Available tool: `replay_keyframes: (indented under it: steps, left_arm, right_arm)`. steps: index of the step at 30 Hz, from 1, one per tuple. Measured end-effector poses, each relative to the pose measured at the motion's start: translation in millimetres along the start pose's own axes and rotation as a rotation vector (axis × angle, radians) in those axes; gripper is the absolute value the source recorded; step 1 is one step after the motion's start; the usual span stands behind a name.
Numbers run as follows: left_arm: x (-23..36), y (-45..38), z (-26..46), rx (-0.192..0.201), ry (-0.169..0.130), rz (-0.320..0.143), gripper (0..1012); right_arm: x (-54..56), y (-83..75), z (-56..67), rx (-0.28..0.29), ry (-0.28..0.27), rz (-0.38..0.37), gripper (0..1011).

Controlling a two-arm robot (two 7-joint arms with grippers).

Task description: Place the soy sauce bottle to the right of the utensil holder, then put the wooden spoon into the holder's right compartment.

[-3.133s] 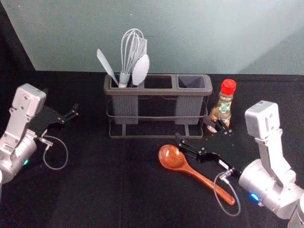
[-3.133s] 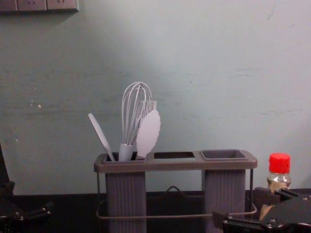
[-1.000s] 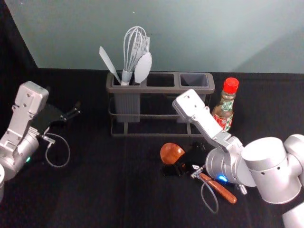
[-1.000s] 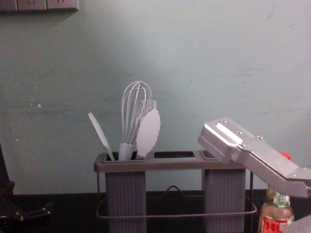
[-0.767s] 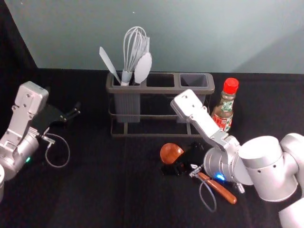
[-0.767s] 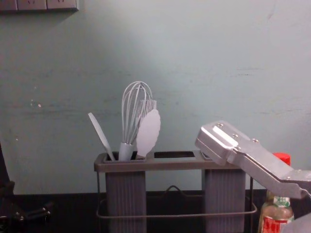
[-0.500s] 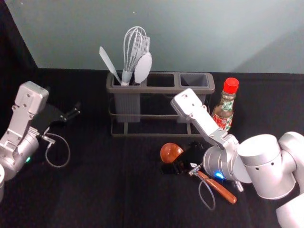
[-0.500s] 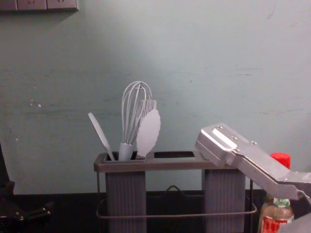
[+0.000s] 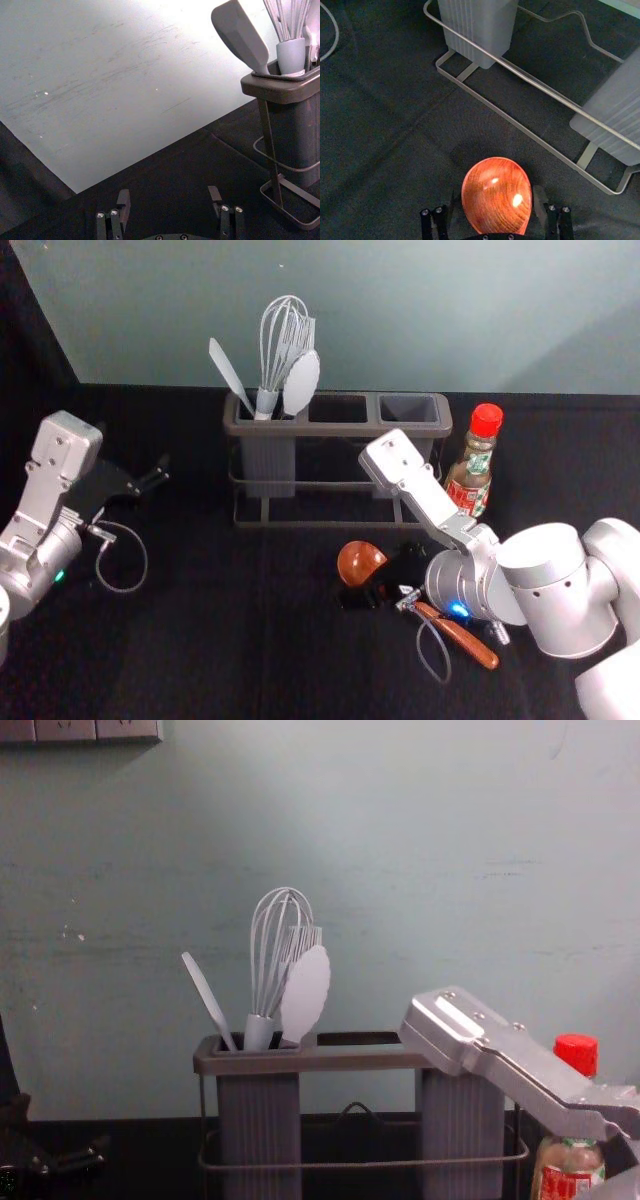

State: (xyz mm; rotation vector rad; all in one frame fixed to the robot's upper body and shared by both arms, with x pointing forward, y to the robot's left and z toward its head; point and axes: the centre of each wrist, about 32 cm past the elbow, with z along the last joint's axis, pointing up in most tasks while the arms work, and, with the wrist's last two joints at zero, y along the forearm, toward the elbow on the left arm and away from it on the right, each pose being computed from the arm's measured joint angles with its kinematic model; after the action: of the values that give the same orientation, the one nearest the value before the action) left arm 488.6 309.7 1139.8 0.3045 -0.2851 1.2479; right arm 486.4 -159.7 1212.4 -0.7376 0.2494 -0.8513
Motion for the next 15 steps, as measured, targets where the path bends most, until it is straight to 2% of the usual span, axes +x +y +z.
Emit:
replay_keyframes:
  steps: [15]
  left_arm:
    - [0.0, 0.0, 0.0, 0.000, 0.000, 0.000, 1011]
  right_arm:
    - [1.8, 0.2, 7.3, -0.021, -0.011, 0.002, 1004]
